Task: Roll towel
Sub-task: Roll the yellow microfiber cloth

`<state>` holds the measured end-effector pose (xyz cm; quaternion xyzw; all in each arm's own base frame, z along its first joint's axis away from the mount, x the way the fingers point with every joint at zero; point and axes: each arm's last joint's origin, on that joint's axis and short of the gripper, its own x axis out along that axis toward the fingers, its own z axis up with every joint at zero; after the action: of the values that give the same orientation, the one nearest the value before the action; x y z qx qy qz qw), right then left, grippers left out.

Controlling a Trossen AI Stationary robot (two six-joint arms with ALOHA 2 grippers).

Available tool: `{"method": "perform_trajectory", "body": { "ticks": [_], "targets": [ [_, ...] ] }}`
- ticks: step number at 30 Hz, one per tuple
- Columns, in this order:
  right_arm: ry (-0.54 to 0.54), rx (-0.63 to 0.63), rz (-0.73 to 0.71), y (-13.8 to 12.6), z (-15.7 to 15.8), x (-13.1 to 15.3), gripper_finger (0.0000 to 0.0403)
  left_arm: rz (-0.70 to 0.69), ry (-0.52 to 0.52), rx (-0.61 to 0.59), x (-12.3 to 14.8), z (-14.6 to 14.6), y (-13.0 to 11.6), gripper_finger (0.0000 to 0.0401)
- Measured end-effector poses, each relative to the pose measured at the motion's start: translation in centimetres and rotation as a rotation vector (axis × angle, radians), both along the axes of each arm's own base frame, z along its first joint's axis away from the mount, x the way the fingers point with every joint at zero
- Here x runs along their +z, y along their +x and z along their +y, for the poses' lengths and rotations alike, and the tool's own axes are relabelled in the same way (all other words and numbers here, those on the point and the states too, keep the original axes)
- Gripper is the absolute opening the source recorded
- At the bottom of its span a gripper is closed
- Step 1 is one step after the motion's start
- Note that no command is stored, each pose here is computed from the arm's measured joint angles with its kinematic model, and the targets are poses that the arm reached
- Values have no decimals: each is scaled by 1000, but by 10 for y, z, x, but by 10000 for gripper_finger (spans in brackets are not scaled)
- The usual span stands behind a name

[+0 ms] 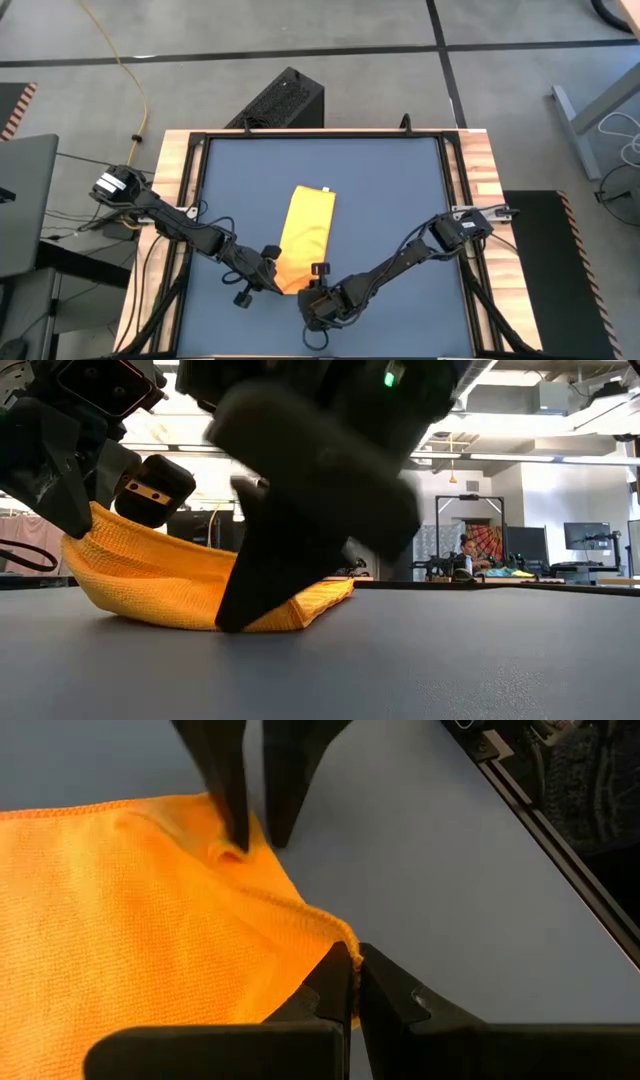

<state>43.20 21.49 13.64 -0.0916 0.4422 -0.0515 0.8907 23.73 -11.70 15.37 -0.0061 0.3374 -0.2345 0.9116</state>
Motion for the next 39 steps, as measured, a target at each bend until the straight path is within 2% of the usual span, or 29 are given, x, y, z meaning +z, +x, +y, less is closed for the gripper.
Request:
{"method": "perform_trajectory", "body": {
  "ticks": [9, 24, 31, 39],
  "targets": [
    [-48, -40, -24, 0, -1, -2, 112, 15, 1, -7, -1, 0, -1, 0],
    [-21, -89, -38, 1, -3, 0, 87, 19, 2, -8, -1, 0, -1, 0],
    [29, -90, -41, 5, 0, 15, 87, 19, 1, -9, -1, 0, -1, 0],
    [92, -86, -17, 8, -5, 15, 88, 21, -2, -7, -1, 0, -1, 0]
  ]
}}
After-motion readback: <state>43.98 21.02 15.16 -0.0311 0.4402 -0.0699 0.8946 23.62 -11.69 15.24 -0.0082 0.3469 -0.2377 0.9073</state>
